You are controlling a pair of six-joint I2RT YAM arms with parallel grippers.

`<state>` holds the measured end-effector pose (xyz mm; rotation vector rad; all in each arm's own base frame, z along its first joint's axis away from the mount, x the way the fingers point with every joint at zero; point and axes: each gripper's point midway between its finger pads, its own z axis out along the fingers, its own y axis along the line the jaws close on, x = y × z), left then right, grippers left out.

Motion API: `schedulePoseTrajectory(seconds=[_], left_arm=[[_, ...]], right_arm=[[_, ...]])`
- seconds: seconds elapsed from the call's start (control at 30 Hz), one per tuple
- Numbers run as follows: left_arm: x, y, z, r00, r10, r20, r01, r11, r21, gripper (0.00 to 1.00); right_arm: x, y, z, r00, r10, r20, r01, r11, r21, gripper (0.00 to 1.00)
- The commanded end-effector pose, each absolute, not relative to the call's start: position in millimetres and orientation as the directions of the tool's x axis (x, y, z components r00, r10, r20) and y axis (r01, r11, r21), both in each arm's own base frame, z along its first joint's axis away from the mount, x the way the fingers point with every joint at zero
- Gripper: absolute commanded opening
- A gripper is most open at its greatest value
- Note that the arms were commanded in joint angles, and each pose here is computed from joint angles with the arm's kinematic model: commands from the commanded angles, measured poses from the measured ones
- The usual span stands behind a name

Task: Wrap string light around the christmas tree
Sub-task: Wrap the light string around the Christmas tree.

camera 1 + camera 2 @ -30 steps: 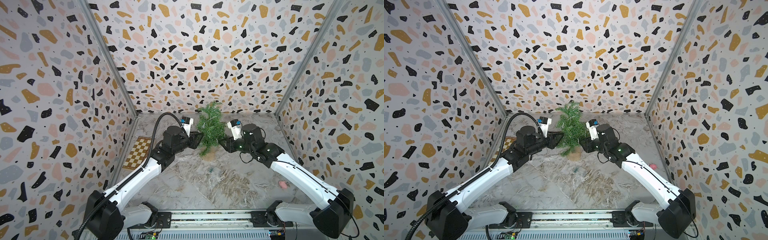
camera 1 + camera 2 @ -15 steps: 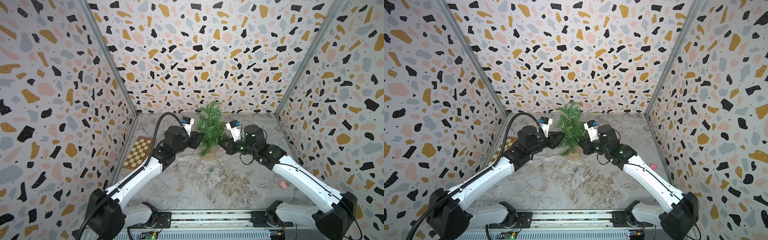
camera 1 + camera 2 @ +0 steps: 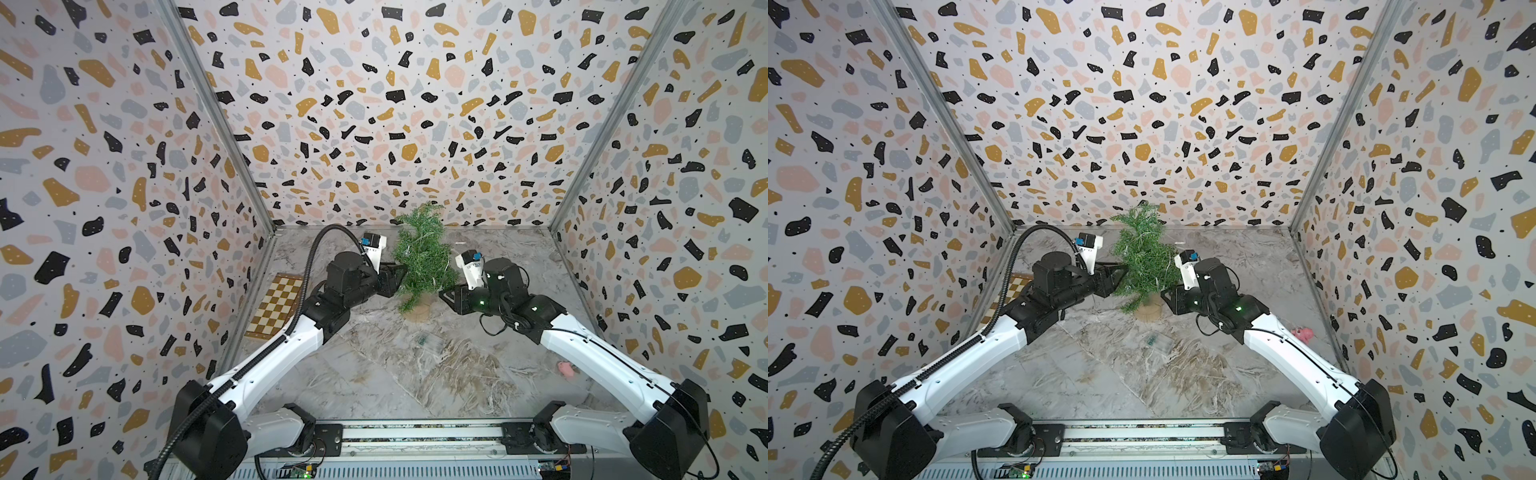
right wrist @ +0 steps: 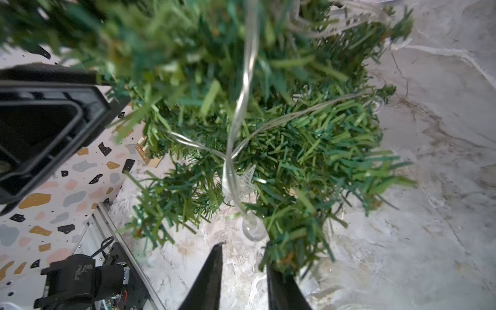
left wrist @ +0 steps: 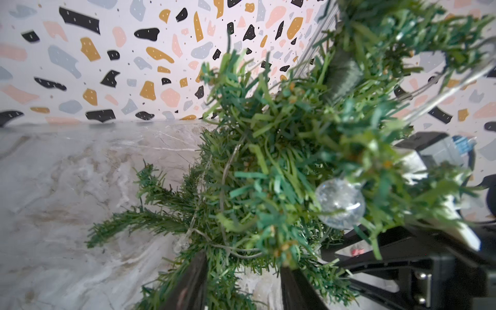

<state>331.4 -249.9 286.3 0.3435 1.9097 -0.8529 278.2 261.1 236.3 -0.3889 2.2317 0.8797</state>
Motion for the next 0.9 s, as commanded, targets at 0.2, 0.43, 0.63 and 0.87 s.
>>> schedulePoseTrajectory(seconds=[0.2, 0.43, 0.63, 0.87], left_arm=[[326.5, -245.9, 279.7, -0.466, -0.104, -0.879, 0.565, 0.729, -0.386, 0.56], [326.3, -249.6, 280.0, -0.470, -0.108, -0.876, 0.574, 0.717, -0.396, 0.54], [325.1, -249.2, 278.9, -0.470, -0.102, -0.877, 0.576, 0.718, -0.392, 0.54], [324.0, -248.5, 279.1, -0.464, -0.097, -0.880, 0.580, 0.718, -0.385, 0.54]], right_arm=[[316.3, 251.5, 267.9, -0.620, 0.156, -0.769, -0.363, 0.812, 0.457, 0.33], [332.3, 253.2, 260.6, -0.604, 0.233, -0.762, -0.265, 0.843, 0.468, 0.35], [329.8, 267.8, 251.9, -0.610, 0.227, -0.759, -0.264, 0.845, 0.465, 0.28], [316.3, 258.7, 240.3, -0.622, 0.193, -0.759, -0.281, 0.850, 0.446, 0.14]])
